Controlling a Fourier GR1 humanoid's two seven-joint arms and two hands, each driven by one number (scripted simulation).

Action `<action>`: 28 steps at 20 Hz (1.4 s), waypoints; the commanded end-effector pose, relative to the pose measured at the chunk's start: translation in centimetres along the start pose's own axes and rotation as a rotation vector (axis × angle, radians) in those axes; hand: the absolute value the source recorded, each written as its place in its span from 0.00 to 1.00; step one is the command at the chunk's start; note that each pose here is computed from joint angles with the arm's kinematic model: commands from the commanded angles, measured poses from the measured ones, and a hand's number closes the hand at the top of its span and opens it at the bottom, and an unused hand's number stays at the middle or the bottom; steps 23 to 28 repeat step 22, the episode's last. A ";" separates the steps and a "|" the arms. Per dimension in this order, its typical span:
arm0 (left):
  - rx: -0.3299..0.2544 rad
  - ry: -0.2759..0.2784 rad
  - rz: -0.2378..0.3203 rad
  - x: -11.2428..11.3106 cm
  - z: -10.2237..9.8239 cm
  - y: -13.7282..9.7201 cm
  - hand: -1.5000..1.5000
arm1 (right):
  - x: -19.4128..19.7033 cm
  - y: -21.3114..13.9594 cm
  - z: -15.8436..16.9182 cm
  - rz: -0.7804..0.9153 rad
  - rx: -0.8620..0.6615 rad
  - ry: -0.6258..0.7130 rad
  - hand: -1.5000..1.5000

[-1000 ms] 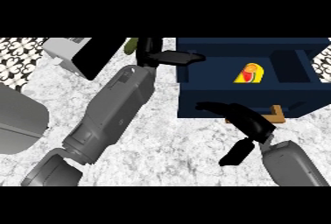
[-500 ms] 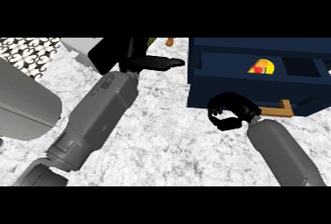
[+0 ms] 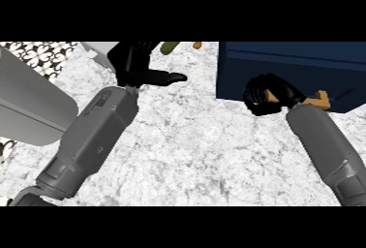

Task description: Pick up the cup, place it into the drawer and close the drawer

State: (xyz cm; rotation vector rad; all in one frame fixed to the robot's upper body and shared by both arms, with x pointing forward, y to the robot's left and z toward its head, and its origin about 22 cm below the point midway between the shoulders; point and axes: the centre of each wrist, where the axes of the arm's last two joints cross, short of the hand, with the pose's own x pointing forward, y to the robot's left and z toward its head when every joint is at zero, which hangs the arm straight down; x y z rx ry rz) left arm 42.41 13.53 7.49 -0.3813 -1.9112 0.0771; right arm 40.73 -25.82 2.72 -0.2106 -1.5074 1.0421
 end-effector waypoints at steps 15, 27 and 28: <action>-0.073 0.040 0.037 -0.5 2.1 1.8 0.00 | 2.0 -10.6 1.0 -0.077 -0.225 -0.005 1.00; -0.074 0.034 0.039 0.3 1.9 2.9 0.00 | 1.5 -12.2 2.6 -0.099 -0.210 -0.007 1.00; -0.074 0.034 0.039 0.3 1.9 2.9 0.00 | 1.5 -12.2 2.6 -0.099 -0.210 -0.007 1.00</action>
